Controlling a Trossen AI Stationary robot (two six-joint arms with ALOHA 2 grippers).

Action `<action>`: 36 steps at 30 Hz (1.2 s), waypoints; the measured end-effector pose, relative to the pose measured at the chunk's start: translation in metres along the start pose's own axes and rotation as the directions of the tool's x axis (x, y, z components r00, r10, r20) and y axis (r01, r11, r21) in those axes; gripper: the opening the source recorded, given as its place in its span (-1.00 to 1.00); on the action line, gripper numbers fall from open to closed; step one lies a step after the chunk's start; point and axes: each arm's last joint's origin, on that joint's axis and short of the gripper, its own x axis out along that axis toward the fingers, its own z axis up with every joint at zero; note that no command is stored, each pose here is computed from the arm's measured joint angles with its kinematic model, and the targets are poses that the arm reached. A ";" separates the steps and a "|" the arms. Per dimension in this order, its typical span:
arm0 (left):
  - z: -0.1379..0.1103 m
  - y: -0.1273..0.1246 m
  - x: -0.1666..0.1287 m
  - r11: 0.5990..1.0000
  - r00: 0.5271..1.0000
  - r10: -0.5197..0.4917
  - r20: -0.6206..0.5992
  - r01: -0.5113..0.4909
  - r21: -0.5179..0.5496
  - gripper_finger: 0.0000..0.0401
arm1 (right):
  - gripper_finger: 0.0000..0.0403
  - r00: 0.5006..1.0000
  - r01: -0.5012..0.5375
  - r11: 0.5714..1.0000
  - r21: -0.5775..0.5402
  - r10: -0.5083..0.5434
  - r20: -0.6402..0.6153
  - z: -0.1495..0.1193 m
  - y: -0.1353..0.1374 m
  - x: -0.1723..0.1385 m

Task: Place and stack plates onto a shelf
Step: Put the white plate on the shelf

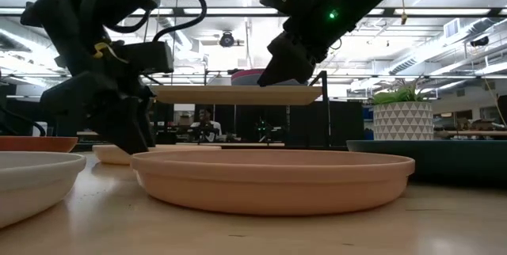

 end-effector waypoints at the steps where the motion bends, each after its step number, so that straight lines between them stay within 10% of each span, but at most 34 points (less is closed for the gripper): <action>1: 0.000 0.000 0.000 1.000 1.000 0.000 0.001 0.000 0.000 -0.34 | -0.31 1.000 -0.001 1.000 0.007 0.001 0.000 -0.001 0.001 0.000; 12: 0.007 0.000 -0.009 0.998 0.998 -0.032 -0.054 0.035 0.044 -0.92 | -0.31 0.999 -0.008 0.999 0.047 0.006 0.048 -0.026 0.015 -0.006; 22: 0.098 -0.002 -0.098 0.967 0.971 -0.238 -0.037 0.240 0.081 -0.90 | -0.31 0.992 0.108 0.993 0.056 -0.111 0.052 -0.052 0.023 -0.023; 29: 0.144 0.022 -0.166 0.991 0.998 0.005 0.067 -0.013 0.132 -0.90 | -0.33 0.992 0.095 0.994 0.055 -0.099 0.076 -0.056 0.023 -0.035; 36: 0.153 0.070 -0.158 0.973 0.986 0.165 0.023 -0.166 0.158 -0.90 | -0.33 0.990 0.113 0.992 0.061 -0.117 0.074 -0.063 0.023 -0.036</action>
